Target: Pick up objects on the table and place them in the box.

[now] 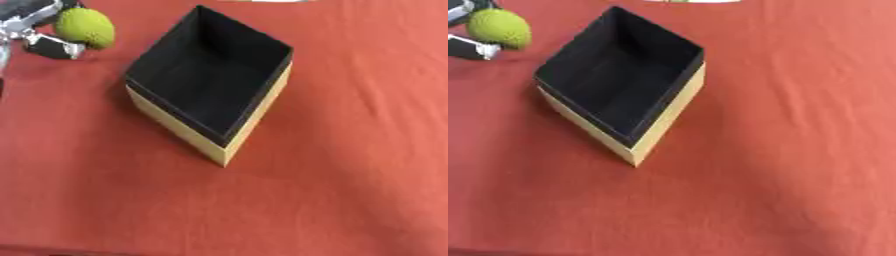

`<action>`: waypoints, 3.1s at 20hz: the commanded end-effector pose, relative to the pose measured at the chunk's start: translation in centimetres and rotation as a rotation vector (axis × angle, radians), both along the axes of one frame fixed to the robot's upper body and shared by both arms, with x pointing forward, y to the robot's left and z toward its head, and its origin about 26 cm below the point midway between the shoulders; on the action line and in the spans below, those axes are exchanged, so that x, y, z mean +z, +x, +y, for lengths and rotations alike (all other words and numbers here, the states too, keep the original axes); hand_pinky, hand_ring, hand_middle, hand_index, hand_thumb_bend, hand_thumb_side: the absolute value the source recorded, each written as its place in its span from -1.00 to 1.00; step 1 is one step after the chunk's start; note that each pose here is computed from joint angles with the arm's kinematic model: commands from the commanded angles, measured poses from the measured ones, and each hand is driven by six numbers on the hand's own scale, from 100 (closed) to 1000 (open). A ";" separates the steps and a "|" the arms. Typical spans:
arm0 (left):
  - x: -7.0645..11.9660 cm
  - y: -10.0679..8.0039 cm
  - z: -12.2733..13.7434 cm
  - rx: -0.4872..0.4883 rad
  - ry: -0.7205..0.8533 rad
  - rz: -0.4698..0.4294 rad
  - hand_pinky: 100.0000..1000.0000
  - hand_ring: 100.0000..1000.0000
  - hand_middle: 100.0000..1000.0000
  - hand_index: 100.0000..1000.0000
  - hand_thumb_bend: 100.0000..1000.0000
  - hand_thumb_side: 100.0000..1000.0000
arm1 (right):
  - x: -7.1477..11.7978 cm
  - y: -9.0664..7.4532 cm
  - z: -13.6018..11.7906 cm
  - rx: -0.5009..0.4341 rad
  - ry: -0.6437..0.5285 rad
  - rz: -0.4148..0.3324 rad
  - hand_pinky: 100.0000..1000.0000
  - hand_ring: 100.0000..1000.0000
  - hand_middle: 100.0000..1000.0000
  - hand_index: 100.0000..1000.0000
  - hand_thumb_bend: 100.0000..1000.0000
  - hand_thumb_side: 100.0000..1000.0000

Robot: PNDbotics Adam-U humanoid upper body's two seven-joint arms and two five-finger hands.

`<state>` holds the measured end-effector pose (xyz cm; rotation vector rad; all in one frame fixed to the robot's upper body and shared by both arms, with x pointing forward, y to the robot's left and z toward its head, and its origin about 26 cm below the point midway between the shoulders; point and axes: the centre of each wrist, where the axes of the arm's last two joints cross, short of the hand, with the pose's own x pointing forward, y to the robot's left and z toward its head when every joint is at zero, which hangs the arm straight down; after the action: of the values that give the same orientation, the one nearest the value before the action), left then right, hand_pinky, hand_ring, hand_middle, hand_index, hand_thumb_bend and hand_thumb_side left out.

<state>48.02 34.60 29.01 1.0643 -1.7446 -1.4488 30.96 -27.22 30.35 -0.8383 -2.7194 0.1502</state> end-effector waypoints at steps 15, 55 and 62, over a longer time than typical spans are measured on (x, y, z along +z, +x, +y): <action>6.8 -3.9 -15.6 -0.318 0.028 -0.418 0.20 0.01 0.06 0.38 -1.00 -1.00 | 2.2 -0.5 0.2 0.007 0.033 -0.134 0.44 0.23 0.22 0.61 -1.00 0.00; -4.9 -2.2 -21.0 -0.295 0.371 -0.155 0.31 0.16 0.32 0.67 -0.77 -1.00 | 3.0 -0.6 0.8 0.013 -0.030 -0.157 0.45 0.24 0.23 0.61 -1.00 -0.09; -4.9 -2.4 -21.2 -0.318 0.401 -0.115 0.55 0.49 0.58 0.85 -0.54 -0.36 | 3.0 -0.6 0.8 0.013 -0.026 -0.158 0.45 0.24 0.23 0.60 -1.00 -0.09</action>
<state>45.85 13.60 22.80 1.0948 -1.7819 -2.0357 30.89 -26.16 32.50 -0.8368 -2.8476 0.1215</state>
